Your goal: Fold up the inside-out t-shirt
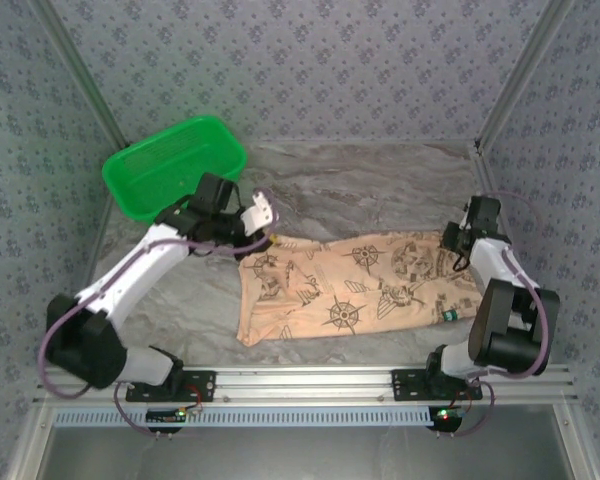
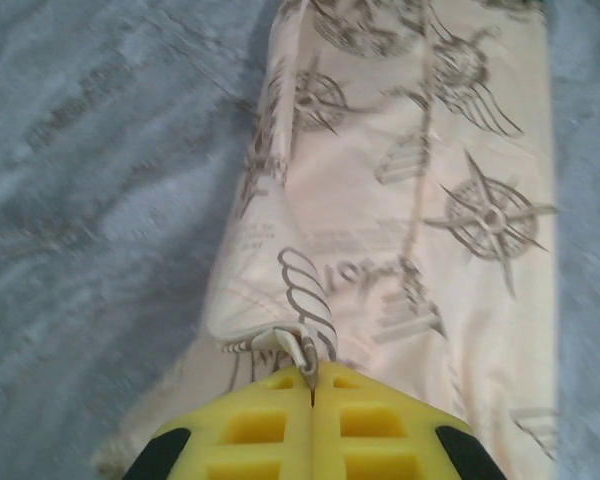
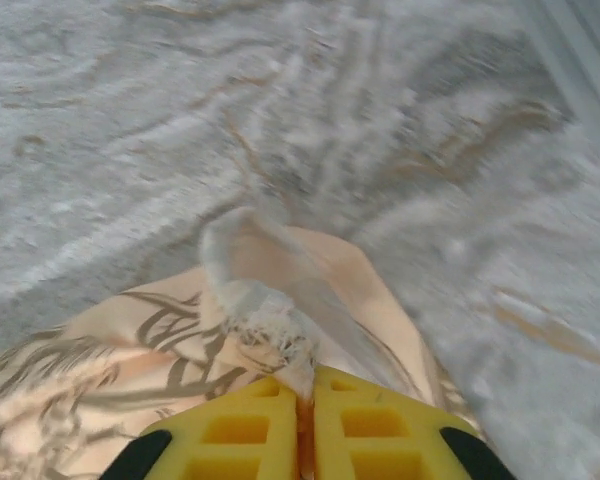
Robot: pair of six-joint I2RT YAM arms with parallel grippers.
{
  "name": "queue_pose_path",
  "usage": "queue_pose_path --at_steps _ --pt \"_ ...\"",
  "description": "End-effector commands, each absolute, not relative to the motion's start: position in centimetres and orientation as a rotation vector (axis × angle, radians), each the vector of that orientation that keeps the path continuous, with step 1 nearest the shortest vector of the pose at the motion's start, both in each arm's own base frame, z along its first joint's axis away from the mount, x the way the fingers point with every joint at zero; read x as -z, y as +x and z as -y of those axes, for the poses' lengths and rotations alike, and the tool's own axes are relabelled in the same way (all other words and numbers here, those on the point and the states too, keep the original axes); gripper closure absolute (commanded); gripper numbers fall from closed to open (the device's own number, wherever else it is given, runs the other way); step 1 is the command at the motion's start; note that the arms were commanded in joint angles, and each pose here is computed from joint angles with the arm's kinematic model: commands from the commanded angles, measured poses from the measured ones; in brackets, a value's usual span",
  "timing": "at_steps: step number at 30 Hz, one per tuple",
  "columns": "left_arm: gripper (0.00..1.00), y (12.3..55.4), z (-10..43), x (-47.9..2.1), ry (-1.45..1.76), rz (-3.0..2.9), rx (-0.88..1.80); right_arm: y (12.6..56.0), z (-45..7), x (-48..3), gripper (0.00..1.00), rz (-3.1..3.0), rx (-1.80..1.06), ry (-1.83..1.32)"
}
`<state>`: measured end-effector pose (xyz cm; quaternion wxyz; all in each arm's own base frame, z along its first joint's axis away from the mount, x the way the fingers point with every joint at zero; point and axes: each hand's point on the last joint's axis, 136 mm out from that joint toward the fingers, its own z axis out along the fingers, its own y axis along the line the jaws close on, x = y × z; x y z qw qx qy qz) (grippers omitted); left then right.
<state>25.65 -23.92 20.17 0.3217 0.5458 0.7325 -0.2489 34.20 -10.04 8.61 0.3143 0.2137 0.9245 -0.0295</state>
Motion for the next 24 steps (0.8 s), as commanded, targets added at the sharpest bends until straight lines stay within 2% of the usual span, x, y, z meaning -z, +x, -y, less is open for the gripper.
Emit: queue_pose_path --at_steps 1,3,4,5,6,7,10,13,14,15,18,19,20,24 --pt "0.93 21.5 22.5 -17.8 1.435 -2.030 0.698 31.8 12.1 -7.3 0.80 -2.396 0.130 0.808" --pt "0.79 19.9 22.5 -17.3 1.420 -2.055 0.742 30.0 12.7 -6.1 0.70 -2.396 0.137 0.938" --pt "0.74 19.1 22.5 -17.4 1.428 -2.041 0.778 29.1 13.0 -5.6 0.69 -2.386 0.137 1.013" --pt "0.65 18.3 22.6 -17.7 1.432 -2.026 0.816 28.5 13.3 -5.2 0.66 -2.371 0.136 1.067" --pt "0.49 17.7 22.6 -17.9 1.418 -2.025 0.846 27.8 13.5 -5.0 0.57 -2.354 0.131 1.136" --pt "0.37 17.2 22.6 -18.2 1.406 -2.025 0.877 27.5 13.6 -5.3 0.55 -2.343 0.123 1.177" --pt "0.27 17.5 22.7 -19.9 1.339 -2.011 0.886 27.7 13.8 -7.2 0.52 -2.310 0.129 1.177" --pt "0.11 21.1 22.6 -20.9 1.123 -2.091 0.797 29.5 12.4 -9.8 0.51 -2.320 0.072 1.028" --pt "0.10 22.4 22.6 -20.9 1.041 -2.139 0.771 30.5 11.0 -10.5 0.51 -2.349 0.039 0.921" --pt "0.13 24.0 22.5 -20.2 0.942 -2.210 0.744 31.8 8.8 -11.0 0.52 -2.394 0.000 0.770" --pt "0.32 27.3 23.5 -16.9 0.756 -2.452 0.748 32.8 3.4 -10.9 0.51 -2.512 -0.009 0.541" --pt "0.40 27.6 24.4 -15.9 0.764 -2.513 0.793 32.8 2.1 -10.4 0.51 -2.540 -0.056 0.528" --pt "0.43 27.7 25.2 -15.0 0.780 -2.553 0.803 33.0 1.4 -9.9 0.51 -2.555 -0.109 0.531" --pt "0.43 28.7 26.5 -10.3 0.781 -2.622 0.605 33.4 2.2 -6.7 0.55 -2.635 -0.162 0.608"
